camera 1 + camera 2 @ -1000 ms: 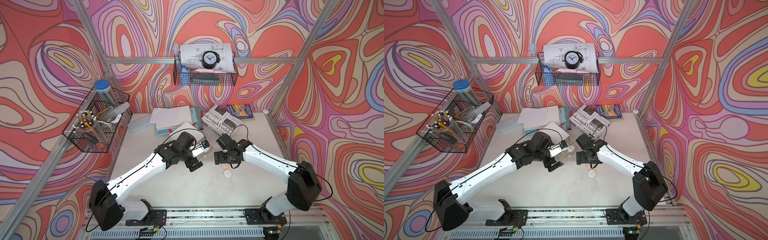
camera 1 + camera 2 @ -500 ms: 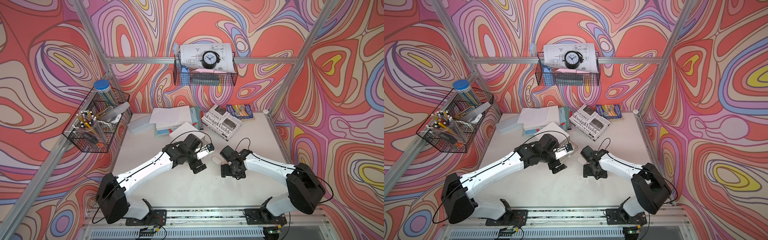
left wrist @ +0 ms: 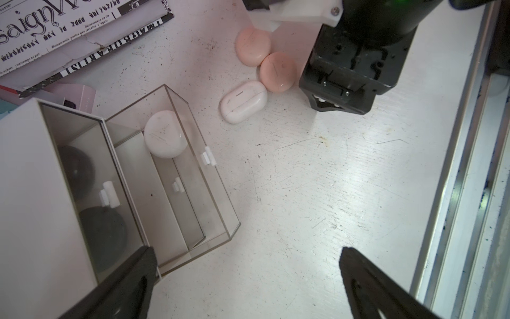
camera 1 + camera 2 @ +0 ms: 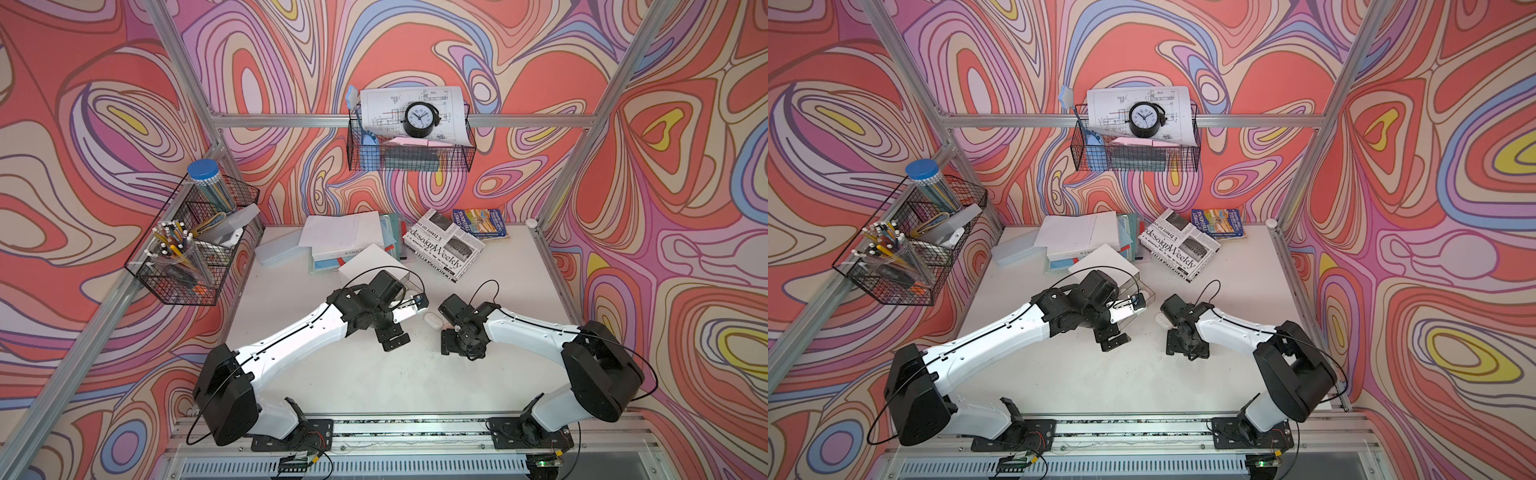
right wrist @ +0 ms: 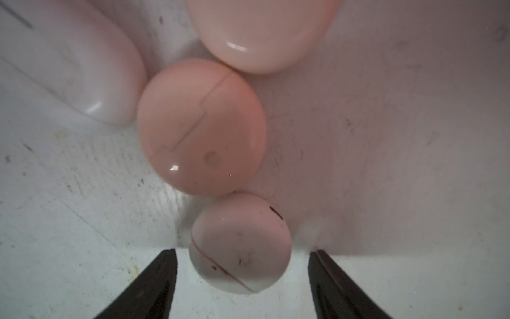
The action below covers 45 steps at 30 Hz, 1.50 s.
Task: Put the bluetooth earphones in the drawer according to color
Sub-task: Pick up the Bluetooth earphone from the center of the board, then place the bluetooth earphone in the drawer.
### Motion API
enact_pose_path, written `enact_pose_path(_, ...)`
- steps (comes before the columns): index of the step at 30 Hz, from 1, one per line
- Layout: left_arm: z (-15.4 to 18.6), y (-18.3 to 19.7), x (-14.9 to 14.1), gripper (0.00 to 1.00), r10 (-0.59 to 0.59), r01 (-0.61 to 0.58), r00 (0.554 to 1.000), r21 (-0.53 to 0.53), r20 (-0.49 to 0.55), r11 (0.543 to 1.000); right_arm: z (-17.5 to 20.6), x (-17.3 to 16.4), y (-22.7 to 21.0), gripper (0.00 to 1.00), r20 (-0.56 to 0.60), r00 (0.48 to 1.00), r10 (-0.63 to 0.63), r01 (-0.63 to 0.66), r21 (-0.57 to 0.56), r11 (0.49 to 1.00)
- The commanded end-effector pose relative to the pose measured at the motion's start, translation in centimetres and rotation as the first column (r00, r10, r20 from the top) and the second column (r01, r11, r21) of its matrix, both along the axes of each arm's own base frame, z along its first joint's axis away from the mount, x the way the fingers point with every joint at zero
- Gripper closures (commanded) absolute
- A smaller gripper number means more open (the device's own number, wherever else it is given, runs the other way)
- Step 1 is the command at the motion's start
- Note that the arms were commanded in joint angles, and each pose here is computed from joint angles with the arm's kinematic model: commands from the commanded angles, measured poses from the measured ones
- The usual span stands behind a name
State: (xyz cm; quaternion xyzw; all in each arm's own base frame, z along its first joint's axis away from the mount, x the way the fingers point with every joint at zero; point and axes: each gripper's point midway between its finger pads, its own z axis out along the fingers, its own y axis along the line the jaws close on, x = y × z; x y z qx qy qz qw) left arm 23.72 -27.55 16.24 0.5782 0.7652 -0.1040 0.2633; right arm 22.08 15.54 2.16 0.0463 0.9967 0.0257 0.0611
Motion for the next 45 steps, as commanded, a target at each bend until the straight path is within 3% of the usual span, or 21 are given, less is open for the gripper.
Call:
enact_pose_path(1, 0.0, 0.3, -0.8, 0.01, -0.035, 0.035, 0.999, 0.001, 0.002, 0.999, -0.8, 0.2, -0.5, 0.27, 0.0, 1.0, -0.018, 0.018, -0.013, 1.0)
enact_pose_path(7, 0.0, 0.4, -0.7, 0.02, -0.031, 0.031, 1.0, 0.011, 0.007, 0.999, -1.5, 0.2, -0.8, 0.33, -0.022, 1.0, -0.017, 0.016, -0.032, 0.999)
enact_pose_path(16, 0.2, 0.3, -0.6, 0.01, -0.022, 0.021, 1.0, 0.004, 0.013, 1.0, -1.7, 0.1, -0.8, 0.55, -0.041, 0.999, -0.013, 0.012, -0.035, 0.999)
enact_pose_path(19, 0.5, 0.0, -0.7, 0.01, -0.027, 0.027, 1.0, -0.022, 0.013, 0.999, -1.6, 0.3, -0.5, 0.68, -0.042, 0.999, -0.008, 0.007, -0.026, 1.0)
enact_pose_path(23, 1.4, -0.3, -0.6, 0.02, -0.023, 0.025, 0.999, -0.058, 0.027, 0.998, -0.7, 0.8, -0.7, 1.0, -0.019, 1.0, -0.001, 0.0, -0.045, 0.999)
enact_pose_path(30, 3.4, -0.1, -0.4, 0.01, 0.006, 0.003, 0.998, -0.117, 0.07, 0.993, 4.2, 4.2, -0.1, 1.0, 0.169, 0.985, 0.028, -0.024, -0.029, 0.999)
enact_pose_path(38, 5.2, 1.2, 0.4, 0.01, 0.039, -0.024, 0.996, -0.183, 0.081, 0.983, 11.7, 10.3, 2.9, 1.0, 0.36, 0.919, 0.159, -0.152, -0.047, 0.987)
enact_pose_path(45, 6.9, 3.4, 2.0, 0.01, 0.113, -0.085, 0.987, -0.233, 0.112, 0.969, 13.9, 13.8, 7.6, 1.0, 0.457, 0.879, 0.139, -0.209, 0.107, 0.972)
